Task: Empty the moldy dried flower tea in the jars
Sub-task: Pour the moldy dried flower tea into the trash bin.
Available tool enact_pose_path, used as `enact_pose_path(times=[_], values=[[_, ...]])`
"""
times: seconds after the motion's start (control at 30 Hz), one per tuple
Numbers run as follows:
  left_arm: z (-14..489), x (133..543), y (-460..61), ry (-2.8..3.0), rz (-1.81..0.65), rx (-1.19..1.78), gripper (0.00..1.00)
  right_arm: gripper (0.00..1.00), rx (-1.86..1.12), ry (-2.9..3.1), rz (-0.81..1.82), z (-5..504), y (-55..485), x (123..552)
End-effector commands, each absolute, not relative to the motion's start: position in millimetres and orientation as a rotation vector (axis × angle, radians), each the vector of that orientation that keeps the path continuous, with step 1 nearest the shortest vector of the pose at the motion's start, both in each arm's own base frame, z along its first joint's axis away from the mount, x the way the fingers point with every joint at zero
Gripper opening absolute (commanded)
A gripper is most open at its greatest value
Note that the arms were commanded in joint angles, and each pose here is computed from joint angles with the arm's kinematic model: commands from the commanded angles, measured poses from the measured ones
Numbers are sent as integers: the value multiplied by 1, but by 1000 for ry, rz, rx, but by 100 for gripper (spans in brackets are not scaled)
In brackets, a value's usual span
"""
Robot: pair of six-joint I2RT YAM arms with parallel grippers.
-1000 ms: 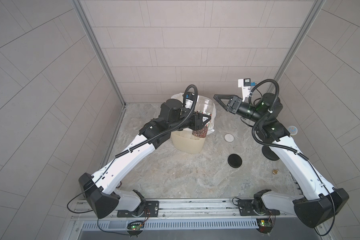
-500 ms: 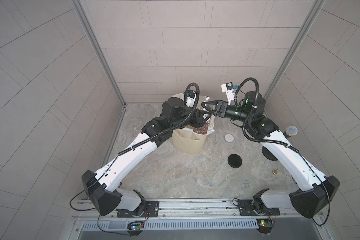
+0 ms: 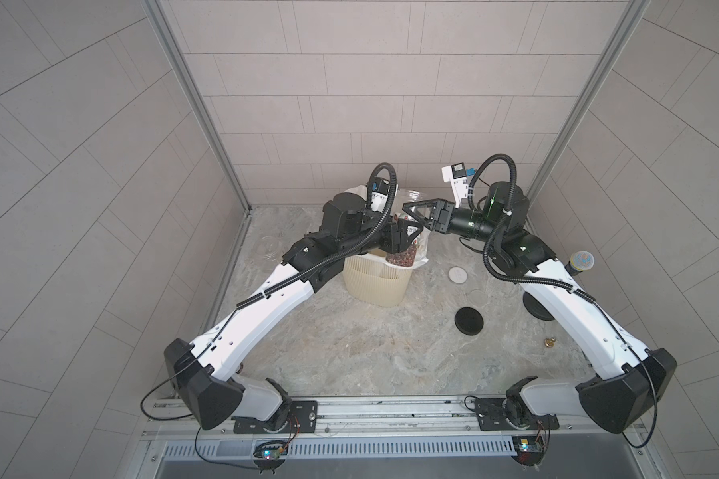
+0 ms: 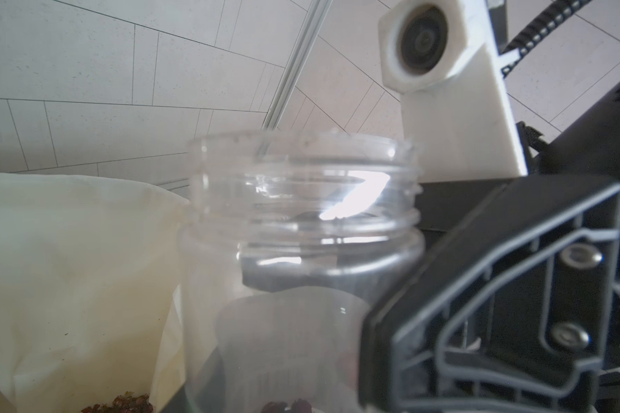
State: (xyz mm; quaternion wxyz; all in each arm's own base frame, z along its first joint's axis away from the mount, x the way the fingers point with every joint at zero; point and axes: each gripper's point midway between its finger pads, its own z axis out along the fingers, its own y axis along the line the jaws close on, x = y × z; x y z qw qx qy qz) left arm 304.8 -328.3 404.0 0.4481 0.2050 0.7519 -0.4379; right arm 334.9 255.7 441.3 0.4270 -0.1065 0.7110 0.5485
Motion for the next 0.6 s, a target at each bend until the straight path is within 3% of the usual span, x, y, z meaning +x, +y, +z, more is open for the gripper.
enact_pose_path(times=[0.0,0.1,0.57], values=[[434,285,-338,1747,-1199,593,75,43,-276,1729,1346,452,251,343],[441,284,-334,1725,-1216,604,82,42,-265,1726,1333,452,245,349],[476,309,-280,1634,-1287,396,82,38,-309,1712,1260,465,213,371]])
